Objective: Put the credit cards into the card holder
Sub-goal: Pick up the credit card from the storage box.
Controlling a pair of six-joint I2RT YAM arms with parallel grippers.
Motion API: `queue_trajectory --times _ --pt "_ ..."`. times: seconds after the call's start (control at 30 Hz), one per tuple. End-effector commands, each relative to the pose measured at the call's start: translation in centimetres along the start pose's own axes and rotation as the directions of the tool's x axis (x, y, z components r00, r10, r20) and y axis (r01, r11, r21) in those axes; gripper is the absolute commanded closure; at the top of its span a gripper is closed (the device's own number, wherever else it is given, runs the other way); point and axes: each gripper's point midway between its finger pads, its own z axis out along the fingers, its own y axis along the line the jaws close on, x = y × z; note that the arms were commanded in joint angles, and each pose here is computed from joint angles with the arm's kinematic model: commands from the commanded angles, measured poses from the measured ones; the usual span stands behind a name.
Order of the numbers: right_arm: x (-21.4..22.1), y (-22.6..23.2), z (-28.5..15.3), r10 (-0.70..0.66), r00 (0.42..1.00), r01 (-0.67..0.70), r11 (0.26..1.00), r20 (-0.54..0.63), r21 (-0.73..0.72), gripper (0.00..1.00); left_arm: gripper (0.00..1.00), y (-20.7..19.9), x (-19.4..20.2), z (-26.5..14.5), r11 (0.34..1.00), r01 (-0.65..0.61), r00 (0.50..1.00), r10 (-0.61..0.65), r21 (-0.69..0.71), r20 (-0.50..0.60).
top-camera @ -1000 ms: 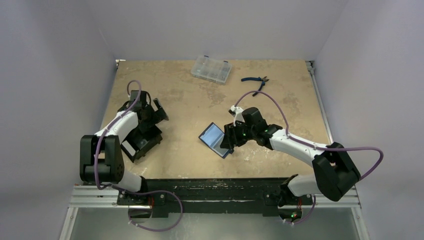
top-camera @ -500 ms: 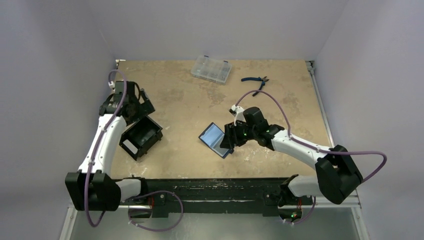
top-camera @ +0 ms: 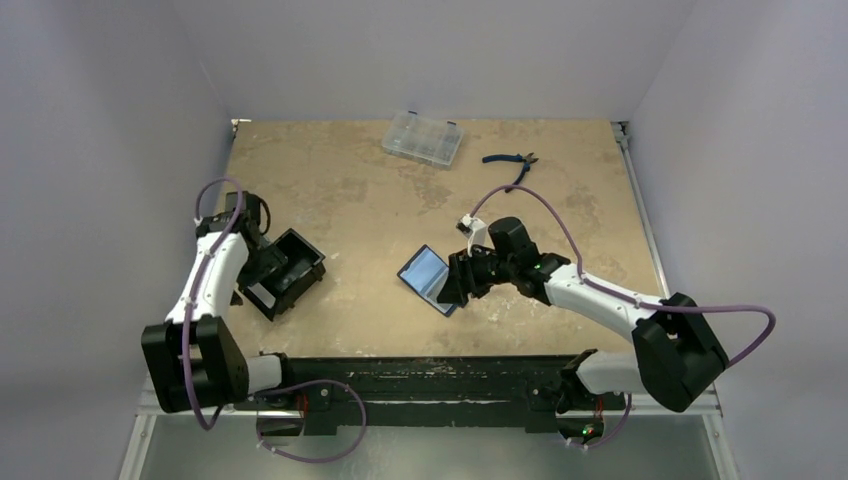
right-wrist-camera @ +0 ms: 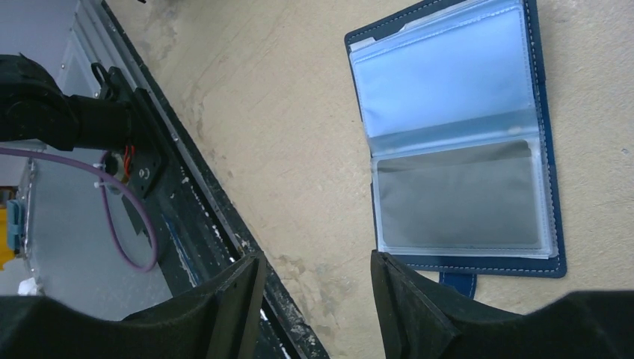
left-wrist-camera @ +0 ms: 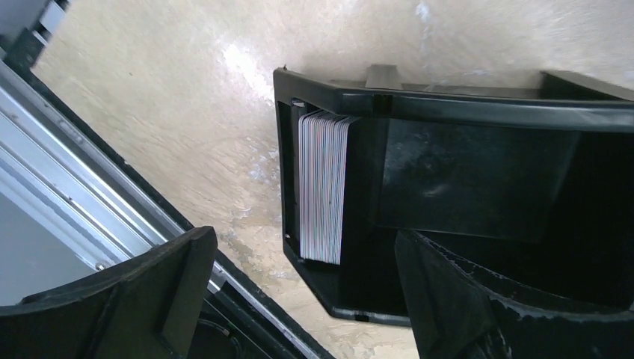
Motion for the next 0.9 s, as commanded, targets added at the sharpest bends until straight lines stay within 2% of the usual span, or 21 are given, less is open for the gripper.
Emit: queue_trajectory --times 0.0,0.23,0.47,0.6,0.87 --pt "-0.8 1.8 -0.3 -0.04 0.999 0.042 0.997 0.036 -0.068 0.38 0.03 -0.2 1.2 2.1 0.998 0.033 0.998 -0.037 -0.056 -0.06" --pt "-0.7 1.9 -0.3 -0.046 0.998 0.048 0.997 0.037 -0.062 0.38 0.07 -0.5 0.6 4.2 0.994 0.045 0.998 -0.048 -0.098 -0.03" --pt "-0.7 1.8 -0.4 -0.046 0.998 0.048 0.997 0.037 -0.054 0.38 0.11 0.7 1.5 5.3 0.978 0.035 0.996 -0.051 -0.205 -0.076" --pt "-0.7 1.7 -0.3 -0.045 0.998 0.047 0.998 0.037 -0.051 0.39 0.14 0.8 1.1 5.0 0.979 0.041 0.996 -0.055 -0.202 -0.066" --pt "-0.8 1.4 -0.2 -0.045 0.998 0.046 0.998 0.035 -0.034 0.39 0.27 1.1 1.3 4.2 0.977 0.031 0.995 -0.051 -0.211 -0.088"
